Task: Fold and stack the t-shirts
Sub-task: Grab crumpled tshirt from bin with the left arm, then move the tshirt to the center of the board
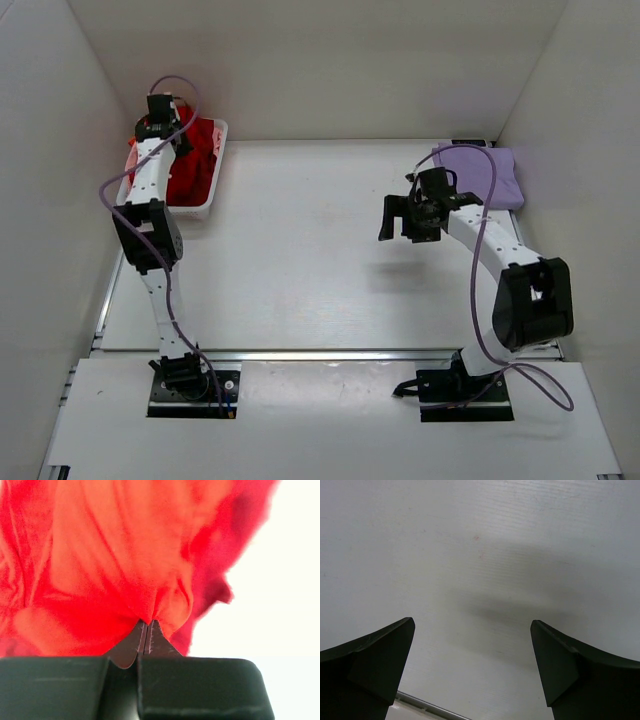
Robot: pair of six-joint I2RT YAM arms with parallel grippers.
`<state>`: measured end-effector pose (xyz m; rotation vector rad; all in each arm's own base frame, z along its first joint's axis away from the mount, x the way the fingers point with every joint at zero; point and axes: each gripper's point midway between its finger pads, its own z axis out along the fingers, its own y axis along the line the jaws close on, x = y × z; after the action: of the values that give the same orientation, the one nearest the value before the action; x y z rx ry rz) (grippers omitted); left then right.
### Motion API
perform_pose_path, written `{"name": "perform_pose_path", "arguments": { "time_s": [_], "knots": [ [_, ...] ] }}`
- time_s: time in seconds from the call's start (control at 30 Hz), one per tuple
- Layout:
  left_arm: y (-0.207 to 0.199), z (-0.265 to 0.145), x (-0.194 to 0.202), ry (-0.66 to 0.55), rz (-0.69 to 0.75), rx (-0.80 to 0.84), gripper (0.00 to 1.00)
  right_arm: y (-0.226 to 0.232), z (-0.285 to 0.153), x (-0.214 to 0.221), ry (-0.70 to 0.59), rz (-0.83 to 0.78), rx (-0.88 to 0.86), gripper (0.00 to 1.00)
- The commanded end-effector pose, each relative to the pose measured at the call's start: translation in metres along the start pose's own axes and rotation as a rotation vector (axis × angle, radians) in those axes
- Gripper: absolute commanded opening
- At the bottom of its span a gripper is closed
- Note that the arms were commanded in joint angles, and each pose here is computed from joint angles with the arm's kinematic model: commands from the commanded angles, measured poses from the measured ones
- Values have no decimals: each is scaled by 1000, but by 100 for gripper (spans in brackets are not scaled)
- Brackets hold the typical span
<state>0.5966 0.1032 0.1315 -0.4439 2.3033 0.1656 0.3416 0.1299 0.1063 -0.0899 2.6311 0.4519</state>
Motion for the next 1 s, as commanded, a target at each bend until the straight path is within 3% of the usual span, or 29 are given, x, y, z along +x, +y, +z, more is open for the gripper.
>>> {"name": "perform_pose_path", "arguments": {
  "time_s": [0.0,0.03,0.2,0.27,0.4,0.53,0.73,0.77,0.8,0.83,0.97],
  "knots": [
    [-81,-191,-129,-430,-35,327,0,13,-17,-6,-102,21,-42,99],
    [-104,-243,-137,-465,-21,461,0,12,-20,-7,-130,23,-47,99],
    [-149,-368,-131,-538,40,750,0,16,-30,-9,-176,25,-58,99],
    [-151,-437,-122,-623,19,880,0,18,-36,-10,-204,13,-57,100],
    [-162,-481,-93,-608,20,1040,0,17,-47,-11,-247,17,-67,99],
    [-185,-457,-39,-488,73,1043,0,17,-59,-11,-304,34,-83,99],
    [-180,-337,83,-170,45,916,0,11,-65,2,-319,59,-93,99],
    [-177,-316,114,-89,45,886,5,10,-64,8,-306,58,-92,100],
    [-168,-302,126,-56,31,870,24,12,-65,11,-303,54,-98,99],
    [-158,-281,149,-3,19,839,36,12,-66,10,-310,61,-96,99],
    [-126,-247,208,110,-6,759,55,31,-57,27,-263,7,-147,99]
  ]
}}
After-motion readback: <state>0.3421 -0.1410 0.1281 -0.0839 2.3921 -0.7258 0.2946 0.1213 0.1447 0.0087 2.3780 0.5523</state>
